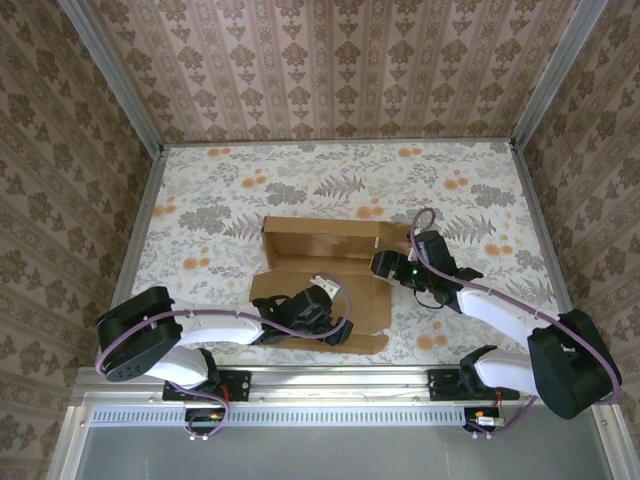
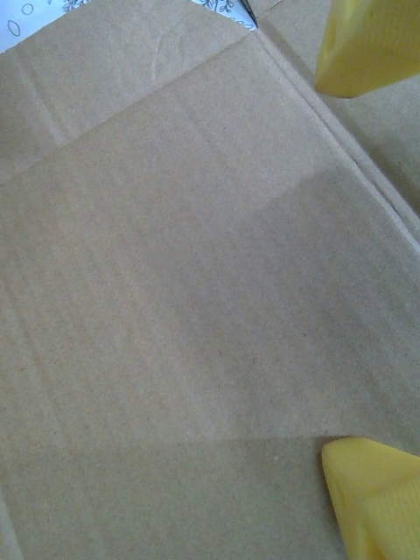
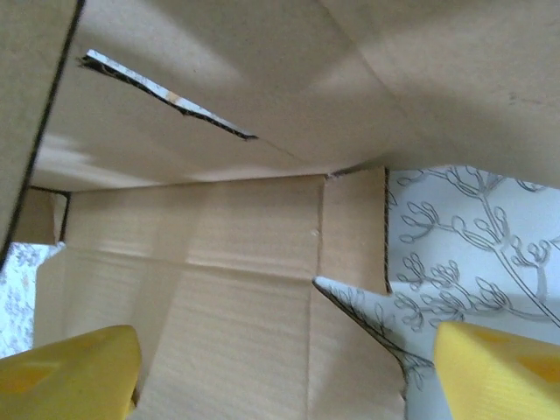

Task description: Fold the paper box

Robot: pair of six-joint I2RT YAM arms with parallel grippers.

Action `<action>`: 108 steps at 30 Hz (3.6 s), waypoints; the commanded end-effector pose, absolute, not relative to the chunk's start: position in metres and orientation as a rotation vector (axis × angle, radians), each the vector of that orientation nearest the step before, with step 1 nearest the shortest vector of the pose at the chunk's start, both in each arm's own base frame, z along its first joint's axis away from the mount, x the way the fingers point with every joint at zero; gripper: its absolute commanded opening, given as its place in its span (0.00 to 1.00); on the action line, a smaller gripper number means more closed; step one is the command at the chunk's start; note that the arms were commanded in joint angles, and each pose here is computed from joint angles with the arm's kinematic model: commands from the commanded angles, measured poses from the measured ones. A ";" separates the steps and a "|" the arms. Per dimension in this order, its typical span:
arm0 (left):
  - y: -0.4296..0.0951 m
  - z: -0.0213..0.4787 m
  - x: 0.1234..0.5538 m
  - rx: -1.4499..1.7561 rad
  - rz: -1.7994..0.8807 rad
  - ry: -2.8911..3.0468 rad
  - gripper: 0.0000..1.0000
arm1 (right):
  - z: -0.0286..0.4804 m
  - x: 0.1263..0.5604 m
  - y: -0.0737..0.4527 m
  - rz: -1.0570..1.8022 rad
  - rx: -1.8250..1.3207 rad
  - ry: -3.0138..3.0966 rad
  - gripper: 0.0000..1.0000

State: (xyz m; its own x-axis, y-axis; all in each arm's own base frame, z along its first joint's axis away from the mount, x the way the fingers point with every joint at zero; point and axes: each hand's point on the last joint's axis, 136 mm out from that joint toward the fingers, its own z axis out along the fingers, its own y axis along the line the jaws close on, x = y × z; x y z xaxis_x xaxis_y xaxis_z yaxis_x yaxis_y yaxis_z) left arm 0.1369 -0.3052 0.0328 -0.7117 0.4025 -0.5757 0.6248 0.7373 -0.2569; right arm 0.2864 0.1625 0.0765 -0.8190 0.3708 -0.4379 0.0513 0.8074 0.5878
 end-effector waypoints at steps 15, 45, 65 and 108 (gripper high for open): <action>-0.300 0.025 0.131 0.755 -0.574 2.496 1.00 | 0.074 0.318 0.183 0.847 0.243 2.272 1.00; -0.299 0.024 0.130 0.758 -0.575 2.484 1.00 | 0.072 0.297 0.223 0.840 0.033 2.351 0.99; -0.305 0.061 0.135 0.730 -0.641 2.444 1.00 | 0.164 0.224 0.119 0.479 -0.031 2.426 0.84; -0.319 0.029 0.128 0.903 -0.601 2.516 1.00 | 0.162 0.335 0.130 0.478 -0.265 2.686 0.40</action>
State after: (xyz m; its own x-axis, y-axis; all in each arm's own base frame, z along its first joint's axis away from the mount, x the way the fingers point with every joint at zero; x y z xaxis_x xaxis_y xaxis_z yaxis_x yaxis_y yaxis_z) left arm 0.1285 -0.3154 0.0320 -0.7136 0.4798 -0.5105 0.6592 0.7066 -0.2574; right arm 0.3436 0.1234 0.1527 -0.9094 -0.1147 -0.3998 -0.2268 0.9425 0.2454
